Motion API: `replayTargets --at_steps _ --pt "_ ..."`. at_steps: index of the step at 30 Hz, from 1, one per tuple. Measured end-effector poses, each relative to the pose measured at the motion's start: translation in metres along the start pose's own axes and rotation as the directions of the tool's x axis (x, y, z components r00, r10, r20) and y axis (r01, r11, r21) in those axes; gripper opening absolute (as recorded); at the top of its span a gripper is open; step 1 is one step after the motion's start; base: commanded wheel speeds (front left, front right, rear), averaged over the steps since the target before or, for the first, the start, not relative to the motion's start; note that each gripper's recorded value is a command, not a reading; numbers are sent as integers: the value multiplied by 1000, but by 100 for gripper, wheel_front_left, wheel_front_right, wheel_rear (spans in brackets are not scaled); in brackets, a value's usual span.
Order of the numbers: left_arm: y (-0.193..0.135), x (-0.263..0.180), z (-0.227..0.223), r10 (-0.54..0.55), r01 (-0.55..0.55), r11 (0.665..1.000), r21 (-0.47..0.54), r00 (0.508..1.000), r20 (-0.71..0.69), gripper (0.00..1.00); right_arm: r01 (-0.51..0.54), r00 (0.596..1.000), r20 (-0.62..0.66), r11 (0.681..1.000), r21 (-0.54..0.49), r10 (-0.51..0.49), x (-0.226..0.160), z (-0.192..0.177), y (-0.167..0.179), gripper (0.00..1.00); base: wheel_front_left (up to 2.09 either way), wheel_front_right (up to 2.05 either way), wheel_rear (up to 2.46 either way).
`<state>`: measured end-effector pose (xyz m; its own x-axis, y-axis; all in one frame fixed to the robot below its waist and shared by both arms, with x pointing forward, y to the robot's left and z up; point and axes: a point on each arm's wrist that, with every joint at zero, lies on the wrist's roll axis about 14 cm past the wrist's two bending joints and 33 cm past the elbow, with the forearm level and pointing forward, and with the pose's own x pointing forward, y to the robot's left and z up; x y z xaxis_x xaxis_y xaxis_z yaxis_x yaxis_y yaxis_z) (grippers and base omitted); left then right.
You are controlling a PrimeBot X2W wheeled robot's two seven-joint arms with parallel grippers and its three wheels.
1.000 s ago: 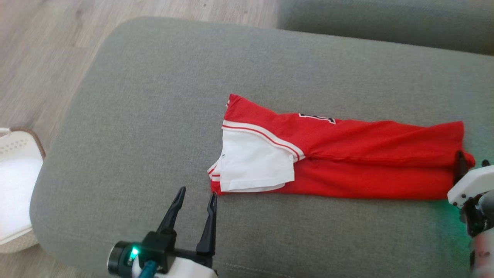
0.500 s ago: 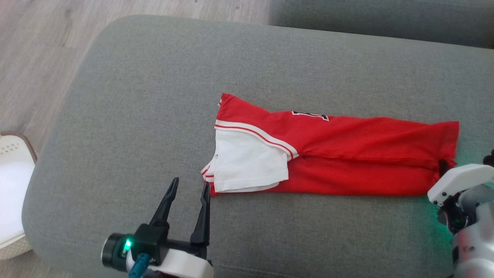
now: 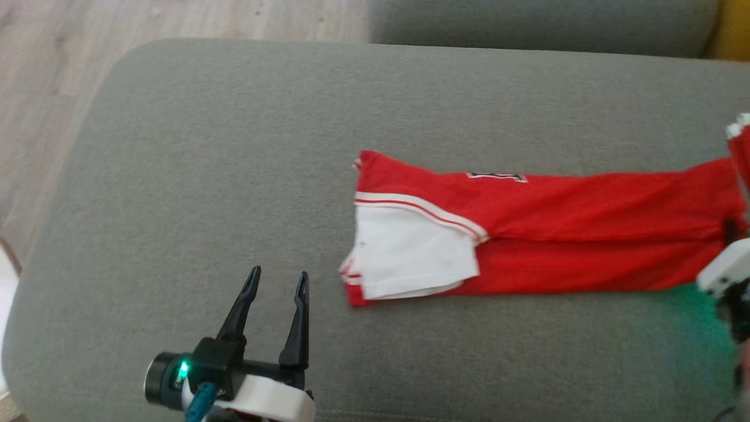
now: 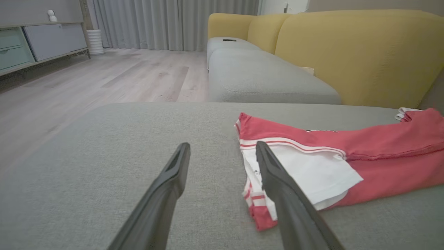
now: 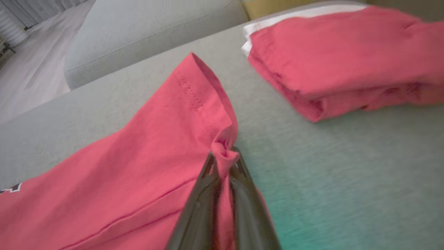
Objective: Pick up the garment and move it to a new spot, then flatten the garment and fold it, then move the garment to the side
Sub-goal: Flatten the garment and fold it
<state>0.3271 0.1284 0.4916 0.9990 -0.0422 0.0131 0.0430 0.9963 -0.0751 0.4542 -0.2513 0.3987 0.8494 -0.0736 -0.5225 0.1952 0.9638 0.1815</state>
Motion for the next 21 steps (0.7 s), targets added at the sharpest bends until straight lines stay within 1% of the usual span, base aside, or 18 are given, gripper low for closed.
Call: replayTargets --at_steps 4,6,9,12,14,17,19,21 --pt "-12 5 -1 -46 46 999 -3 999 1 100 54 997 60 998 -16 -53 -8 32 -30 0 0 0 0" --pt "-15 7 2 -58 58 998 -1 998 9 100 32 994 100 999 9 -33 -15 50 -25 0 0 0 0" --pt "-17 6 5 -66 66 998 0 998 20 100 -71 988 146 993 92 58 -22 65 9 0 0 0 0" --pt "-18 2 7 -75 75 997 1 997 29 100 -199 968 180 971 131 174 -37 73 51 0 0 0 0" --pt "-17 -4 8 -68 68 998 1 997 32 100 -258 955 184 956 136 232 -48 69 71 0 0 0 0" --pt "-12 -11 8 -47 47 999 -1 998 33 100 -327 939 152 937 127 307 -58 53 97 0 0 0 0" --pt "-7 -15 9 -29 29 1000 -1 999 37 100 -382 921 135 917 117 366 -65 45 121 0 0 0 0" --pt "-3 -19 10 -13 13 1000 -1 999 40 100 -444 894 110 890 101 434 -70 38 148 0 0 0 0"
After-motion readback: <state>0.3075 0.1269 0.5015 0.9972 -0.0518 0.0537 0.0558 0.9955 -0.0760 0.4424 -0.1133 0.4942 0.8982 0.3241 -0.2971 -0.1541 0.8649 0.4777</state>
